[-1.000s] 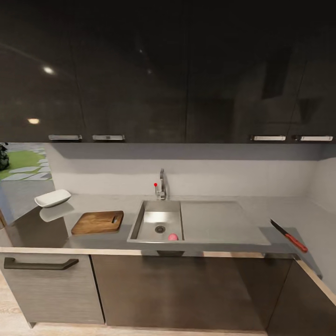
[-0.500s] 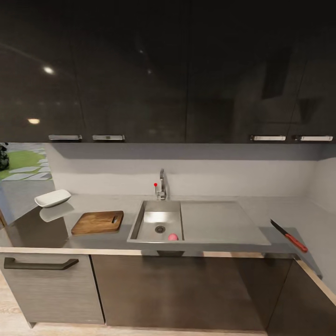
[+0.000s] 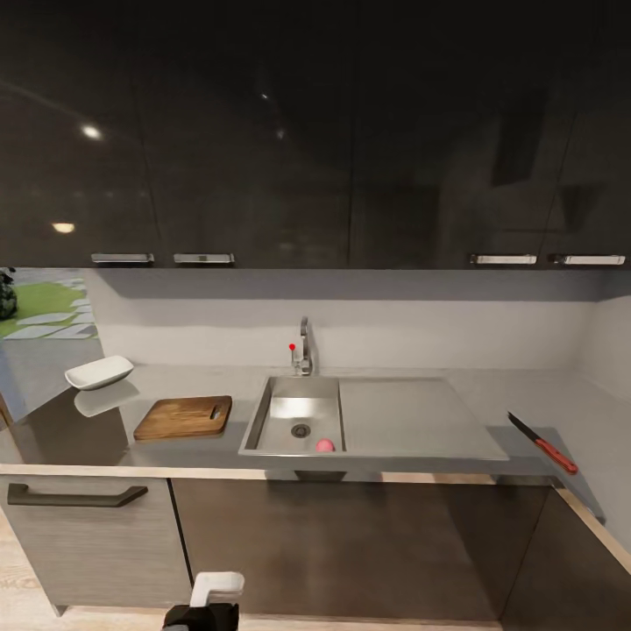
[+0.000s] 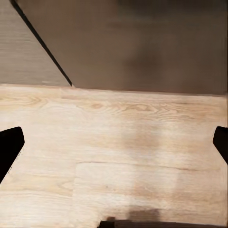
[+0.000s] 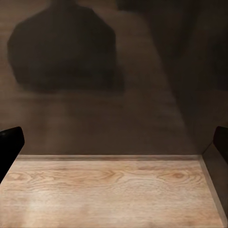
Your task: In the kitchen, take the Vidalia onion out of the sink, dice it on the chopping board with the paring knife, put the diced onion into the bowl on the countertop, then place both the paring knife and the chopping board into the sink.
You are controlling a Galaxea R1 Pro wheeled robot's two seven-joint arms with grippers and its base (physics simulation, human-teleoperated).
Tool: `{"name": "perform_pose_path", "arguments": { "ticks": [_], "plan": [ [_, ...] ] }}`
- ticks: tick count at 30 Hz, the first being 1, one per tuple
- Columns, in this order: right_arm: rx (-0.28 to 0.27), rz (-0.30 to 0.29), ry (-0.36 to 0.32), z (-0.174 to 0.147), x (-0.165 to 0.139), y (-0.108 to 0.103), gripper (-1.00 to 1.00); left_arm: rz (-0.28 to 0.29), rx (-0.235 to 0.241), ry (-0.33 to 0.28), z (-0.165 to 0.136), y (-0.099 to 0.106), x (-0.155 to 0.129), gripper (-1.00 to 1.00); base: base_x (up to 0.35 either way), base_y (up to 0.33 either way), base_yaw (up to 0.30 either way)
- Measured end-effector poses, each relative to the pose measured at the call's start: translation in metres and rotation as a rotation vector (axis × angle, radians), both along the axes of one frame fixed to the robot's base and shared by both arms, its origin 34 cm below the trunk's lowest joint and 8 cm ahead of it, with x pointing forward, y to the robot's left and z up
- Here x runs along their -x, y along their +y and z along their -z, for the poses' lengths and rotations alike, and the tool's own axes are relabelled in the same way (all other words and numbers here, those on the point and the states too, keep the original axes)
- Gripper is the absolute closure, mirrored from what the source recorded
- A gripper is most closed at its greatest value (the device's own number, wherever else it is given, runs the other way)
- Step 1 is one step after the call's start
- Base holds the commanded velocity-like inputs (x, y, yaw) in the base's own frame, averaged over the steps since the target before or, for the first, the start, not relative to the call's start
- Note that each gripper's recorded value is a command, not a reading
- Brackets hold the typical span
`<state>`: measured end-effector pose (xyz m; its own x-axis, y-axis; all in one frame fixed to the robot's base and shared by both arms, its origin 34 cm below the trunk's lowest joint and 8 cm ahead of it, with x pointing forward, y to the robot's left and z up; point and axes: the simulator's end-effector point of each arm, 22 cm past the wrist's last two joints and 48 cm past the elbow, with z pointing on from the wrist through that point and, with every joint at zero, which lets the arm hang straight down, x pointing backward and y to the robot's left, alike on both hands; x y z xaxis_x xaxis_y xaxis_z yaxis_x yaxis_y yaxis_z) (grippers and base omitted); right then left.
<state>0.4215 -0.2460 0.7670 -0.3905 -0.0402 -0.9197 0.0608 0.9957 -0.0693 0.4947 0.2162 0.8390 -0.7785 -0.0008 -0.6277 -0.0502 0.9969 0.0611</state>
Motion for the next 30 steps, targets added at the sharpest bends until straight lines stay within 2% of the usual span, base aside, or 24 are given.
{"name": "perform_pose_path", "arguments": {
  "ticks": [4,10,14,17,19,21,23,24,26,30],
  "plan": [
    [-0.001,0.0,0.001,0.0,0.0,0.0,-1.0,-0.004,0.012,-0.06,-0.046,-0.003,-0.021,-1.0,0.0,0.0,0.0],
    [-0.001,0.001,0.004,0.001,0.0,0.0,-1.0,0.004,0.019,-0.044,-0.091,-0.007,-0.023,-1.0,0.0,0.0,0.0],
    [0.0,0.0,0.02,0.004,0.002,0.0,-1.0,0.015,0.026,-0.045,-0.107,-0.013,-0.029,-1.0,0.0,0.0,0.0],
    [0.002,0.002,0.029,0.006,0.003,-0.002,-1.0,0.029,0.027,-0.101,-0.141,-0.02,-0.06,-1.0,0.0,0.0,0.0],
    [0.003,0.003,0.03,0.006,0.003,-0.003,-1.0,0.034,0.026,-0.114,-0.157,-0.022,-0.073,-1.0,0.0,0.0,0.0],
    [0.004,0.003,0.031,0.006,0.003,-0.003,-1.0,0.044,0.027,-0.174,-0.197,-0.027,-0.104,-1.0,0.0,0.0,0.0],
    [0.005,0.004,0.031,0.006,0.003,-0.005,-1.0,0.062,0.035,-0.295,-0.266,-0.035,-0.147,-1.0,0.0,0.0,0.0],
    [0.006,0.004,0.031,0.006,0.003,-0.005,-1.0,0.067,0.035,-0.324,-0.283,-0.038,-0.156,-1.0,0.0,0.0,0.0],
    [0.006,0.004,0.031,0.006,0.003,-0.005,-1.0,0.089,0.033,-0.401,-0.339,-0.047,-0.194,-1.0,0.0,0.0,0.0],
    [0.006,0.004,0.031,0.006,0.003,-0.005,-1.0,0.118,0.033,-0.413,-0.381,-0.059,-0.236,-1.0,0.0,0.0,0.0]
  ]
}}
